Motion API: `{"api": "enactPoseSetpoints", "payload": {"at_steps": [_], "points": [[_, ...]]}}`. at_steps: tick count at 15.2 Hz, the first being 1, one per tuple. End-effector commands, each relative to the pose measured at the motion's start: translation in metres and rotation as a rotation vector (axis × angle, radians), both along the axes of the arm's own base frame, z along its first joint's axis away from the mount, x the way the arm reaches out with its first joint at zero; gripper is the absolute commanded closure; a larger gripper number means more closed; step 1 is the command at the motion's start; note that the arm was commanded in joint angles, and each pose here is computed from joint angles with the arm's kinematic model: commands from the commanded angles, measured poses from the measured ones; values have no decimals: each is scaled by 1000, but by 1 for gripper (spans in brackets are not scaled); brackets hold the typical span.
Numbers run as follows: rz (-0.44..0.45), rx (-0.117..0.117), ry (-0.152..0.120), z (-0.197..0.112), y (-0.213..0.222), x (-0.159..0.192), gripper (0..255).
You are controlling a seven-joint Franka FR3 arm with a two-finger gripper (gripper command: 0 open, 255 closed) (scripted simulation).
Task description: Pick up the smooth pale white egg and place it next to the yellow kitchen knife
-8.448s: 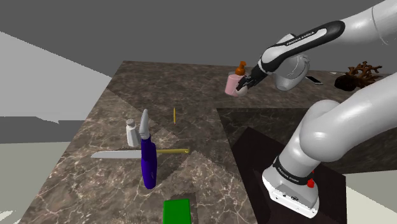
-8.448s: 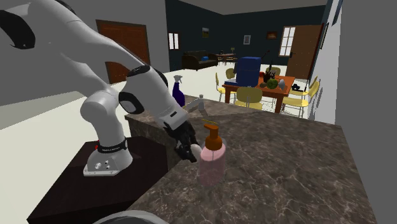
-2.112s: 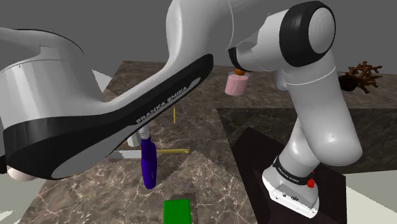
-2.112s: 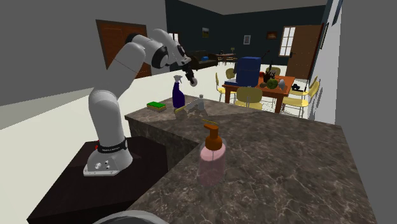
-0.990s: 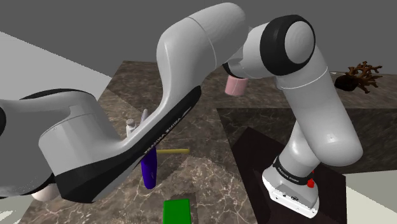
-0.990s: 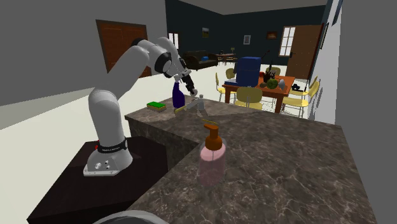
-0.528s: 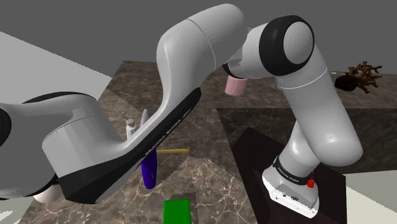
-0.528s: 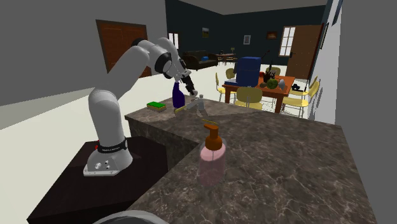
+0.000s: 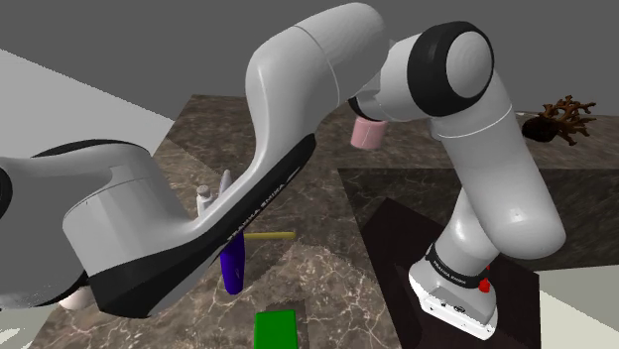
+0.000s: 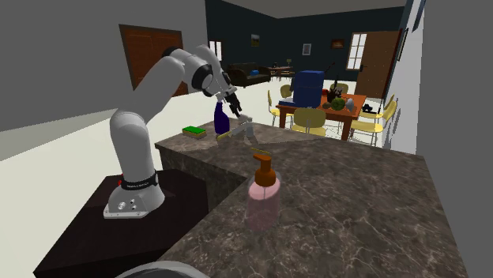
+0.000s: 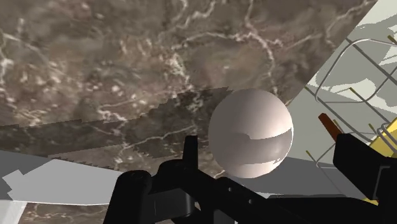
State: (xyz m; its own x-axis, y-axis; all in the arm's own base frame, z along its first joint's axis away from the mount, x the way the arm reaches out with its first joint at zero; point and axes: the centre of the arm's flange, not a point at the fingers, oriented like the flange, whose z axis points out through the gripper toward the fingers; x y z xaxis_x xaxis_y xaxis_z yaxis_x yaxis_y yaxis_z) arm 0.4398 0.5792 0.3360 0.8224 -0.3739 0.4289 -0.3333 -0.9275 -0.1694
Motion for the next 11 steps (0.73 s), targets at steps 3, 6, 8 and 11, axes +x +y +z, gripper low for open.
{"api": "enactPoseSetpoints", "payload": {"at_steps": [3,6,8,11], "points": [[0,0,0,38,-1,-20,0],[0,0,0,38,-1,-20,0],[0,0,0,38,-1,-20,0],[0,0,0,38,-1,-20,0]]}}
